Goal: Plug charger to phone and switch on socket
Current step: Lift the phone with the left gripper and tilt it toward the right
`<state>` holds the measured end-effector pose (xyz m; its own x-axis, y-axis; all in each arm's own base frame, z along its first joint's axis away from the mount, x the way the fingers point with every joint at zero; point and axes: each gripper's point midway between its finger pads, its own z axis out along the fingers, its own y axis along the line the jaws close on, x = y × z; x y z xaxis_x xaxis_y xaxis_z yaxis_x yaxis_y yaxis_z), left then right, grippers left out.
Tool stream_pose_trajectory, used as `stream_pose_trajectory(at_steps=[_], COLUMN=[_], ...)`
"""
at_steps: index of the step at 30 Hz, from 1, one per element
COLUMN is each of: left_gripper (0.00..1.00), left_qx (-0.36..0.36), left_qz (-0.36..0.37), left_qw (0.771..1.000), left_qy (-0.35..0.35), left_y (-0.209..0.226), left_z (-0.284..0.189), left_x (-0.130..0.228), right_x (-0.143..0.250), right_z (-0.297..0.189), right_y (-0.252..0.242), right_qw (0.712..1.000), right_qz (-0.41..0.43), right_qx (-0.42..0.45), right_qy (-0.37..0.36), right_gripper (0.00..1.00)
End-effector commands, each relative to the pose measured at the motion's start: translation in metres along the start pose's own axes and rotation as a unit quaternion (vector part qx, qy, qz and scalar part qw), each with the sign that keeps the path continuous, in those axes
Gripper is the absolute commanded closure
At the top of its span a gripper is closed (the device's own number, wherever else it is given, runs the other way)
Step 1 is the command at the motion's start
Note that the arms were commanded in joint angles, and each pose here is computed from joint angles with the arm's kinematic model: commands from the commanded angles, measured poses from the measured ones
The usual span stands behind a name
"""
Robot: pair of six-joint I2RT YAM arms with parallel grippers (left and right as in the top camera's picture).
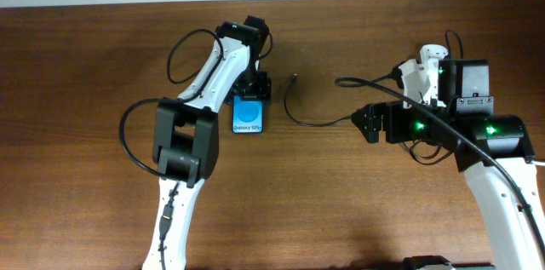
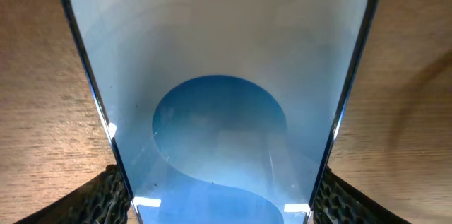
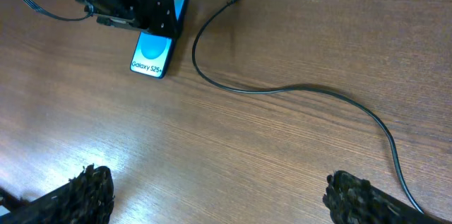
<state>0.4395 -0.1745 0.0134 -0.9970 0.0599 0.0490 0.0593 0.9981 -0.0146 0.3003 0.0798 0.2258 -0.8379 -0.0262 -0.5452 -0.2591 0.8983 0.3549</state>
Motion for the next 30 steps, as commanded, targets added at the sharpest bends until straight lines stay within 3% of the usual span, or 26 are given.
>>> stream_pose_trajectory(at_steps=[1,2,4,7,10,15,20,25,30], left_gripper=[0.72,0.78,1.0,1.0,1.0,1.0,1.0,1.0,1.0], left_qx=[0.004,0.004,0.006,0.01,0.021,0.104,0.11,0.173,0.211], left_qz=[0.001,0.001,0.002,-0.012,-0.089,-0.146,-0.27,-0.304,-0.308], left_qw=[1.0,1.0,1.0,0.999,0.993,0.983,0.956,0.937,0.928], left_qy=[-0.019,-0.019,-0.025,-0.05,-0.074,-0.03,-0.027,-0.003,0.019], left_y=[-0.003,-0.003,-0.004,-0.001,0.011,-0.009,0.04,0.02,0.007], left_z=[-0.01,-0.012,-0.019,-0.05,-0.091,-0.099,-0.15,-0.167,-0.172], left_x=[-0.009,-0.009,-0.012,-0.022,-0.027,-0.015,0.004,0.01,0.013], right_x=[-0.006,-0.006,-0.007,-0.01,-0.014,-0.02,-0.027,-0.038,-0.038], right_z=[-0.001,-0.001,-0.001,-0.001,-0.002,-0.002,-0.002,0.004,0.055], right_y=[0.001,0.001,0.001,0.001,0.003,0.003,0.004,0.005,0.029], right_qw=[1.0,1.0,1.0,1.0,1.0,0.999,0.997,0.99,0.993], right_qz=[-0.006,-0.006,-0.007,-0.01,0.0,0.037,0.065,0.124,0.11], right_qx=[0.003,0.003,0.003,0.002,-0.001,-0.005,-0.008,-0.022,-0.051], right_qy=[-0.006,-0.007,-0.009,-0.015,-0.021,-0.034,-0.048,-0.059,-0.014], right_gripper=[0.02,0.02,0.02,0.02,0.02,0.02,0.02,0.01,0.01])
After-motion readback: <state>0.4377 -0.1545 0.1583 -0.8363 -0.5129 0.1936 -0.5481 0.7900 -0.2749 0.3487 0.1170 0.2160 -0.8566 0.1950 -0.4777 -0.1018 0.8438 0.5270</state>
